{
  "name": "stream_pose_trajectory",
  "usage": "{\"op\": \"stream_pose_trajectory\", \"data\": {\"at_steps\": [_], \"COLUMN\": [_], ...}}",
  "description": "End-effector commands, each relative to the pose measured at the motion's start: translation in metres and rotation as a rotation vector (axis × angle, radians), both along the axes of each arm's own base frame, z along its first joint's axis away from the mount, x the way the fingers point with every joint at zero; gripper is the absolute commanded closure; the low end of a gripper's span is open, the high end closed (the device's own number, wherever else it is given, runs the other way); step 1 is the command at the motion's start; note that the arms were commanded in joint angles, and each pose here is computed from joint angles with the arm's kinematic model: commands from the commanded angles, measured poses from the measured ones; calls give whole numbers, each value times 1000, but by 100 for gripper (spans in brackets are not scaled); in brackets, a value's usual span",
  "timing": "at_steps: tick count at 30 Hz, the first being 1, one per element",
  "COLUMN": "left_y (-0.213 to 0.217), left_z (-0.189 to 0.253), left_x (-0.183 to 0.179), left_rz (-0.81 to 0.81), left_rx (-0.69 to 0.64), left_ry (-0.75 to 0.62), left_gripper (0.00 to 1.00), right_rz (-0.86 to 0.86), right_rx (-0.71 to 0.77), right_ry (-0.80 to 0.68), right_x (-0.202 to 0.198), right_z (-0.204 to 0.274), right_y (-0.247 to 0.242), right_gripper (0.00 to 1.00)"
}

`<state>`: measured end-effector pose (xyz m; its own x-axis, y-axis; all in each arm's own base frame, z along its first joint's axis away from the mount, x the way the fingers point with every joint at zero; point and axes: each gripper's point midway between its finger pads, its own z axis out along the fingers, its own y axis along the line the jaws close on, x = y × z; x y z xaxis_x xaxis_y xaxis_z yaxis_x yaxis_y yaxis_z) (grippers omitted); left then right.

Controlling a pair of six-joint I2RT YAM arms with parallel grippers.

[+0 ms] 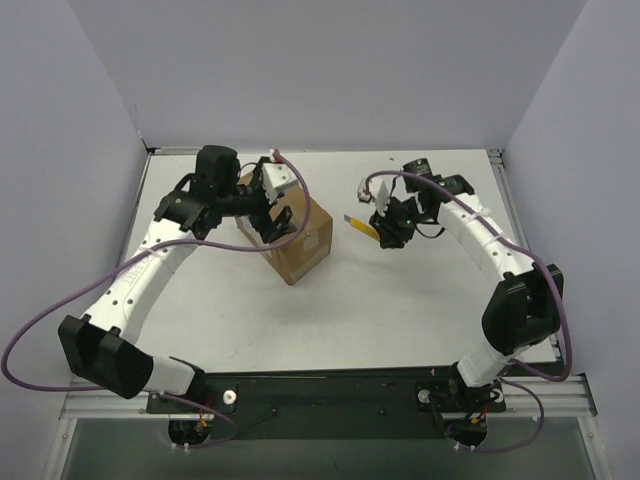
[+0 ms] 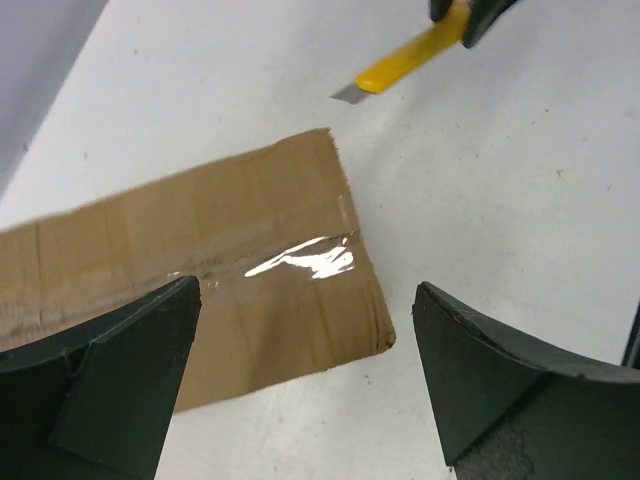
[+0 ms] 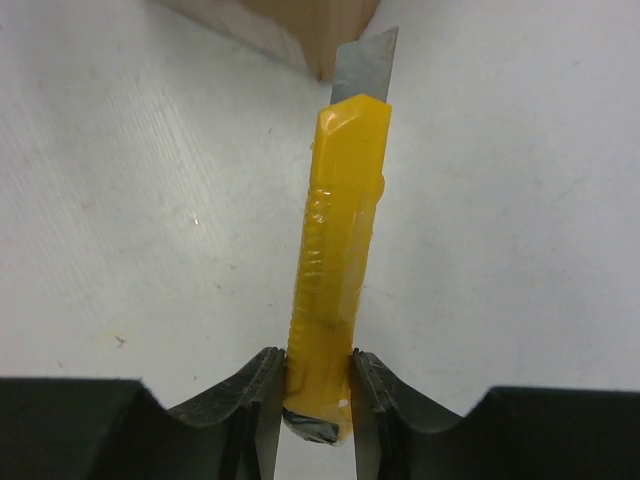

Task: Unpack the express box

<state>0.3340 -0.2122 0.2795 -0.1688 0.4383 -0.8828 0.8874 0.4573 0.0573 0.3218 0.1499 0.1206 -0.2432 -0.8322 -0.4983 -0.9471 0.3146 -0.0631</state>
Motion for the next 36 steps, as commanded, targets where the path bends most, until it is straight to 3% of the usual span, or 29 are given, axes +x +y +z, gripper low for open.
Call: {"op": "stream_pose_trajectory", "data": {"at_steps": [1, 10, 16, 27, 34, 36], "left_y": [-25, -83, -111, -128, -131, -131], "left_z": [28, 36, 23, -8, -21, -20], "left_x": [-12, -11, -10, -1, -2, -1], "left_rz": [-179, -326, -400, -488, -543, -545], "left_rx": [129, 146, 183, 260, 288, 288], "left_ry": [-358, -736, -850, -939, -950, -943], "left_gripper": [3, 3, 3, 4, 26, 40], "right_rz": [-132, -163, -95, -28, -25, -25], "right_rx": [174, 264, 234, 210, 218, 218], "right_ry": [279, 305, 267, 217, 232, 232], "right_x": [-32, -18, -21, -28, -30, -29], "right_z": [47, 91, 97, 102, 101, 101], "right_y": [29, 67, 73, 78, 80, 81], "right_gripper": [92, 97, 99, 100, 100, 100]}}
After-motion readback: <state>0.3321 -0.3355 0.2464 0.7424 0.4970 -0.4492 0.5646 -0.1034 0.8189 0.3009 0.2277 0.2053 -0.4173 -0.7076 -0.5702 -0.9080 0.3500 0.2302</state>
